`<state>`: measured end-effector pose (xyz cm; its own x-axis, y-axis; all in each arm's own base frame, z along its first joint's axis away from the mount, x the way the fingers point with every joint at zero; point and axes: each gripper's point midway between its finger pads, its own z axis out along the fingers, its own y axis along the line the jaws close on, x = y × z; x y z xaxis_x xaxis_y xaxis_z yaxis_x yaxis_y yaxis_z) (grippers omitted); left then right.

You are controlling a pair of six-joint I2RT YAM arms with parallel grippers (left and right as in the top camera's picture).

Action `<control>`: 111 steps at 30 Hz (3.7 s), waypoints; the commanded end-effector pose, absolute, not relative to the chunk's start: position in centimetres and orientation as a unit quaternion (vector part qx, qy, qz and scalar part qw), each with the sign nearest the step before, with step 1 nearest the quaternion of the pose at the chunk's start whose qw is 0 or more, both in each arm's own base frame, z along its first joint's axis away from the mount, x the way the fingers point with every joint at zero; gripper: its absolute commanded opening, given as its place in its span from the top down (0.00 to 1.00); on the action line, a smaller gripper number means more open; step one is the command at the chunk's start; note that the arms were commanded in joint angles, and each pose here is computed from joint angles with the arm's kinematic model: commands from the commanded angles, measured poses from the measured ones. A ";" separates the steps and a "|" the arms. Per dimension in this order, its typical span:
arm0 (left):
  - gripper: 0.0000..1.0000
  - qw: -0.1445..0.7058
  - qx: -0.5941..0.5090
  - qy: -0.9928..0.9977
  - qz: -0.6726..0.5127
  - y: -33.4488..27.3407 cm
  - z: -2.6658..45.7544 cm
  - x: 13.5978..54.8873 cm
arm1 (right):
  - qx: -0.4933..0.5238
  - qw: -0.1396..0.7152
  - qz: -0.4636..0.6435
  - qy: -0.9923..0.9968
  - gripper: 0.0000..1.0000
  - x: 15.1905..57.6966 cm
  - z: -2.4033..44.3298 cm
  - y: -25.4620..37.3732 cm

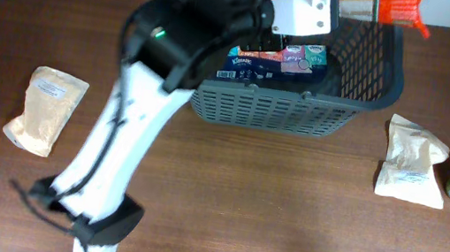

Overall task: Pack container
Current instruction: 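Place the snack bar pack into the basket beside the tissues, then grasp the left kraft paper pouch with the left gripper, then drop the kraft pouch into the basket and withdraw left gripper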

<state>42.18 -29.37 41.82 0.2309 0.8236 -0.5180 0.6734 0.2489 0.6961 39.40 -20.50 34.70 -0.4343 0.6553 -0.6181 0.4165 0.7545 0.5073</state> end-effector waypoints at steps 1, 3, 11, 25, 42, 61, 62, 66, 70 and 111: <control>0.98 0.450 0.628 0.629 0.083 -30.7 36.1 45.7 | 0.319 0.432 0.143 0.831 0.01 39.3 35.4 -20.4; 0.98 0.413 0.640 0.643 0.077 -31.7 31.6 47.2 | 0.319 0.432 0.143 0.831 0.01 39.3 35.4 -20.4; 0.98 0.275 0.621 0.728 0.091 -30.1 21.5 47.7 | 0.319 0.432 0.143 0.831 0.01 39.3 35.4 -20.4; 0.45 0.203 0.597 0.774 0.050 -28.4 19.1 45.0 | 0.319 0.432 0.143 0.831 0.01 39.3 35.4 -20.4; 0.02 0.443 0.231 0.866 0.009 -13.5 42.5 42.6 | 0.319 0.432 0.143 0.831 0.01 39.3 35.4 -20.4; 0.20 0.068 -0.103 0.992 0.026 14.9 17.7 39.2 | 0.319 0.432 0.143 0.831 0.01 39.3 35.4 -20.4; 0.17 0.064 -0.072 0.995 -0.009 14.9 16.0 39.0 | 0.319 0.432 0.143 0.831 0.01 39.3 35.4 -20.4; 0.16 0.055 -0.026 0.998 -0.027 16.0 12.7 38.1 | 0.319 0.432 0.143 0.831 0.01 39.3 35.4 -20.4; 0.19 0.035 -0.036 0.998 0.047 19.4 10.1 37.3 | 0.319 0.432 0.143 0.831 0.01 39.3 35.4 -20.4; 0.98 0.237 -0.035 0.968 -0.069 16.4 22.9 45.1 | 0.319 0.432 0.143 0.831 0.01 39.3 35.4 -20.4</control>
<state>41.81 20.06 12.37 -0.9753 -0.1330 -0.1763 -0.1248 0.9906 -0.0567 39.39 -20.51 34.69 -0.4341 0.6560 -0.6175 0.4173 0.7538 0.5076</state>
